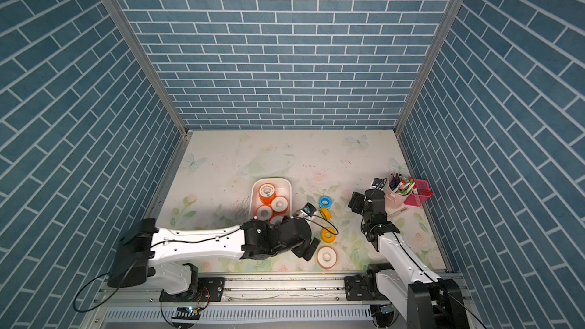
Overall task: Put the sealing tape into the storage box
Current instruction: Pick up the sealing tape at the center of the board.
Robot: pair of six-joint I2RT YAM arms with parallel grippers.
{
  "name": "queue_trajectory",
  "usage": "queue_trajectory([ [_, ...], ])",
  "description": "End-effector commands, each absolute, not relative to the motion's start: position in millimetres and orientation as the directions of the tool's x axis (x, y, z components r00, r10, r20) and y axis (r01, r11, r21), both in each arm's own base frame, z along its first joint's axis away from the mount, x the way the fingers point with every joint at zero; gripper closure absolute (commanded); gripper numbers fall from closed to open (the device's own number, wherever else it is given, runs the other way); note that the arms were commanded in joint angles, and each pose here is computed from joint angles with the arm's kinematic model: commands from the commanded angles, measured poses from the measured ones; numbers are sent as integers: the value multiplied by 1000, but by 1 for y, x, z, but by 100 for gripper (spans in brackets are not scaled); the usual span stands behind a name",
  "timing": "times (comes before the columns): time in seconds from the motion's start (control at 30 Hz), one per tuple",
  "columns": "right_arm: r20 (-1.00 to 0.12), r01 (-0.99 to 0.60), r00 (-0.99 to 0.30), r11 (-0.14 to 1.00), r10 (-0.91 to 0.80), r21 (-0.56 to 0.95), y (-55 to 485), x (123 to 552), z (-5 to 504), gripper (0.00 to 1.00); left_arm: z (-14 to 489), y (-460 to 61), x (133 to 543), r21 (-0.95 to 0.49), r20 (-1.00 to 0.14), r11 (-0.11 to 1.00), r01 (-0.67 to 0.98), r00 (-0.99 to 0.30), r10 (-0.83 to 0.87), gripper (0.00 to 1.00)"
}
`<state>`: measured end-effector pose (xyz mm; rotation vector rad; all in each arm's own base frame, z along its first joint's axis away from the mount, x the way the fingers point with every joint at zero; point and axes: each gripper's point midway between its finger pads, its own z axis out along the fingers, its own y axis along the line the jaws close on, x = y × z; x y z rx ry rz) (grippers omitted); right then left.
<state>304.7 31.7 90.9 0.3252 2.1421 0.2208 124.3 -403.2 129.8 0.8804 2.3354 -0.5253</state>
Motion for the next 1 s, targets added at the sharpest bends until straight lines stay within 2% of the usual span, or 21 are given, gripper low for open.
queue_trajectory([
  [0.0,-769,145,-526,929,363,339,34,310,91,22,119,-433,102,-190,-620,650,736,-603,502,0],
  [0.2,-760,146,-536,928,366,344,33,310,88,21,80,-460,70,-169,-548,593,788,-575,608,0],
  [0.73,-758,123,-544,927,361,354,38,311,88,21,38,-454,80,-28,-497,651,759,-575,649,0],
  [0.97,-758,122,-544,928,360,353,38,311,87,21,32,-454,83,3,-491,654,756,-569,660,9],
])
